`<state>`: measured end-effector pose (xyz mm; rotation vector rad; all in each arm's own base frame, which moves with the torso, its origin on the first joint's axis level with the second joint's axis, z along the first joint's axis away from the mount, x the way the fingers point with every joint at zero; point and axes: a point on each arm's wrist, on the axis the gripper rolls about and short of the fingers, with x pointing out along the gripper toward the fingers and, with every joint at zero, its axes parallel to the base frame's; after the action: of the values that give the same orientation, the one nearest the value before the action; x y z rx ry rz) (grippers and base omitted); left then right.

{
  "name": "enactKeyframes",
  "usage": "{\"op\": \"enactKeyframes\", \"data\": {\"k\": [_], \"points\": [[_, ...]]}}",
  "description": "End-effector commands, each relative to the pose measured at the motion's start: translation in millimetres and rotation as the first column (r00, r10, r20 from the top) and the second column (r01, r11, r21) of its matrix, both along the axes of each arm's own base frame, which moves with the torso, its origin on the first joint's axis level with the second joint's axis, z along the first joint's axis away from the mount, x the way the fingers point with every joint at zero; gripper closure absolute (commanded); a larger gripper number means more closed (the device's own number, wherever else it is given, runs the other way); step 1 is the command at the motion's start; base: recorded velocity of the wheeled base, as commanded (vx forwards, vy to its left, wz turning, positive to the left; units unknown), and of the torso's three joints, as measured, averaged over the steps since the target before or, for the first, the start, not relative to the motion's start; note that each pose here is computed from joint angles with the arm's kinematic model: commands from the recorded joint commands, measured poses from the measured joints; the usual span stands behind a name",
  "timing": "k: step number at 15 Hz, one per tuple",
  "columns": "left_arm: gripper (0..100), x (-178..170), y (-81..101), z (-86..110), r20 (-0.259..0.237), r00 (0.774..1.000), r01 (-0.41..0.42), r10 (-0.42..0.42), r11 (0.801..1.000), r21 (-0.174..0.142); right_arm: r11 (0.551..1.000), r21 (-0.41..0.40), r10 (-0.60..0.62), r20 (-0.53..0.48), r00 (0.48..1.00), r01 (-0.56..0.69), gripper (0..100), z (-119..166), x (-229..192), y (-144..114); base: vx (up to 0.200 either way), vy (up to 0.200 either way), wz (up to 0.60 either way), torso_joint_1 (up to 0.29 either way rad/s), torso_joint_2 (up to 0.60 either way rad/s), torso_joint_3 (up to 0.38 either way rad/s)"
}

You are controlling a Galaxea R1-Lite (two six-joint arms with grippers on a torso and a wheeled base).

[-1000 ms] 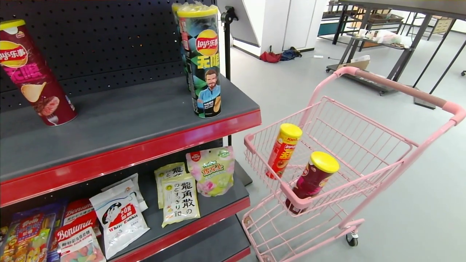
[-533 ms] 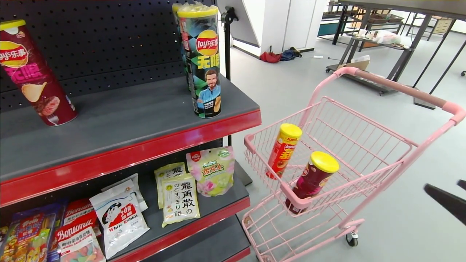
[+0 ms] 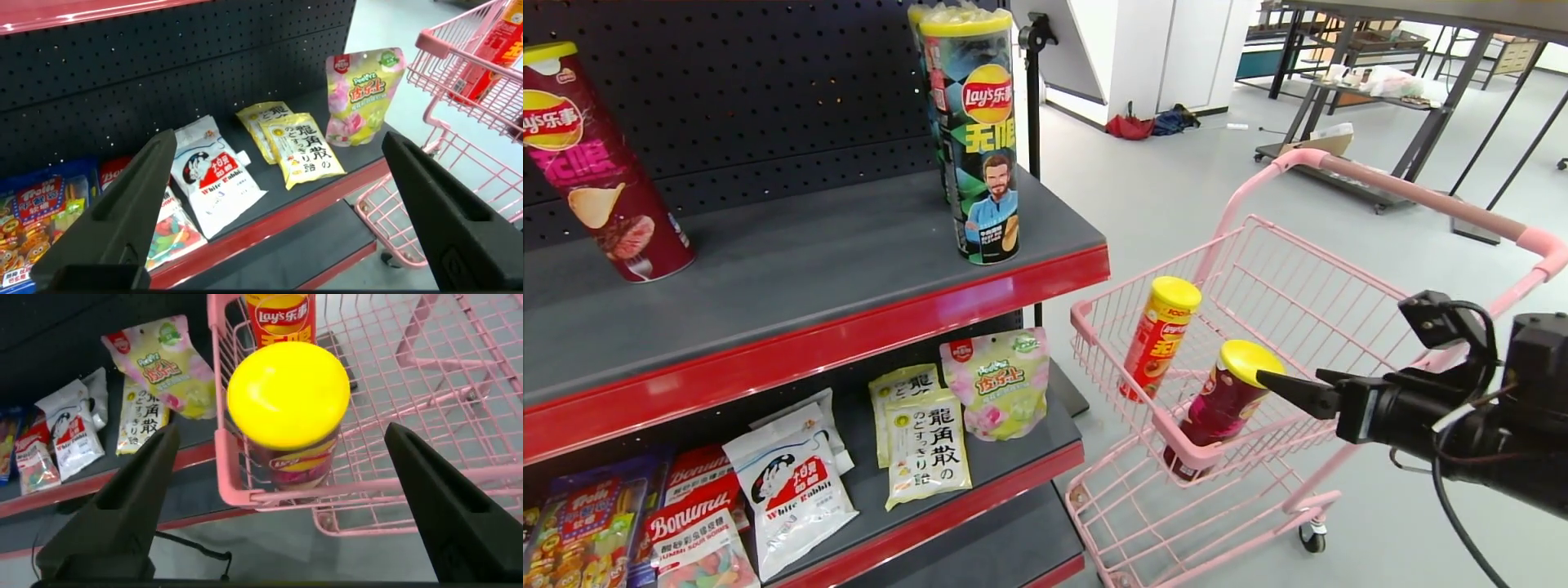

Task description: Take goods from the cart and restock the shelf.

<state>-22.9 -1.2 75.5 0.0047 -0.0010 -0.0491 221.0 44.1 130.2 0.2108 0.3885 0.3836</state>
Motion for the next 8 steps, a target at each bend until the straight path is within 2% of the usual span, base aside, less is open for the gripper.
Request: {"op": "enactKeyframes", "data": {"k": [1,8], "points": [[0,0.1,0.0,0.0,-0.001,1.0,0.0,0.0,1.0,0.0,1.0,-0.014,0.012,-0.079,0.997,-0.013,0,-20.9,25.0,5.6,0.0,0.0,0.0,0.0,0.0,0.0],[0,0.1,0.0,0.0,-0.001,1.0,0.0,0.0,1.0,0.0,0.998,-0.018,0.054,-0.114,0.992,-0.057,0,-32.7,39.4,13.3,0.0,0.0,0.0,0.0,0.0,0.0]]}}
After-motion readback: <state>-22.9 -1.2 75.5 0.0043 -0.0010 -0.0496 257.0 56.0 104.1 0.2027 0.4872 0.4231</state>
